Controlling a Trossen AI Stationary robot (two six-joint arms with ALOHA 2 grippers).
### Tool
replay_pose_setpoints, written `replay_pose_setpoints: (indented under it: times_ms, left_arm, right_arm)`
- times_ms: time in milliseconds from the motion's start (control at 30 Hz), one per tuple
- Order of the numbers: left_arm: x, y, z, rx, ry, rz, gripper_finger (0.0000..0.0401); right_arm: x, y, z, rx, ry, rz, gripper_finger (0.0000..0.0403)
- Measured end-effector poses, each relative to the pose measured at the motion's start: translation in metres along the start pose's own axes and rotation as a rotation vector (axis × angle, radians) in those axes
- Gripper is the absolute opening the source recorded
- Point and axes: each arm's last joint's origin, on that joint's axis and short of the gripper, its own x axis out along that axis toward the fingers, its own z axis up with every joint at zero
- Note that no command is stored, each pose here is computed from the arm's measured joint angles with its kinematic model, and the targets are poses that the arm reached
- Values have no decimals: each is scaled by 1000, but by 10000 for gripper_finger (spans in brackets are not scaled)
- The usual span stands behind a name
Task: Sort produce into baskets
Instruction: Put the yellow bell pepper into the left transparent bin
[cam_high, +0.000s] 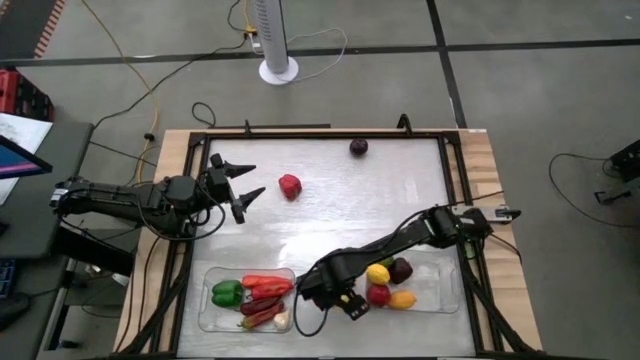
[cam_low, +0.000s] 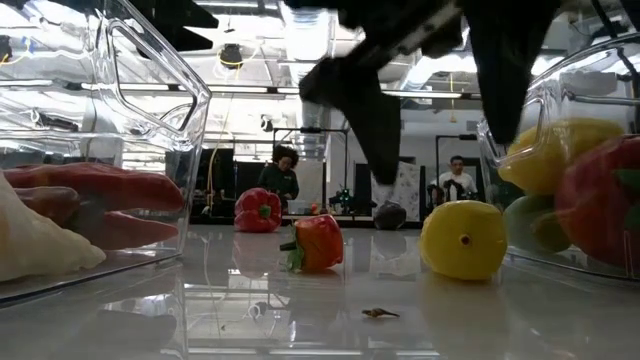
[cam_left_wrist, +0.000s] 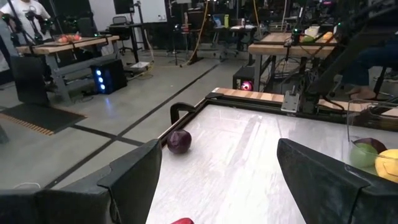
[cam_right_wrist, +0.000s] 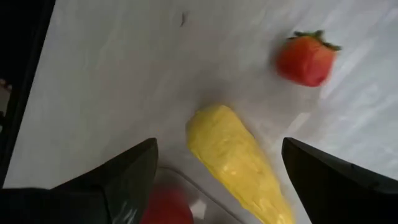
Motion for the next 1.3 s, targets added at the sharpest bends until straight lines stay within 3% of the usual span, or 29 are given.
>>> replay_pose_setpoints:
  times_ms: [400, 767, 1033, 1300]
  left_arm:
    - [0, 0, -1, 13, 8, 0, 306]
    - [0, 0, -1, 14, 14, 0, 306]
    - [0, 0, -2, 5, 14, 1, 306]
    - [0, 0, -2, 12, 19, 1, 306]
  right_arm:
    - [8, -11, 2, -69, -41, -46, 368]
    - [29, -11, -9, -95, 53, -39, 365]
    - [28, -15, -13, -146, 111, -155, 308]
    - [24, -32, -18, -142, 122, -166, 266]
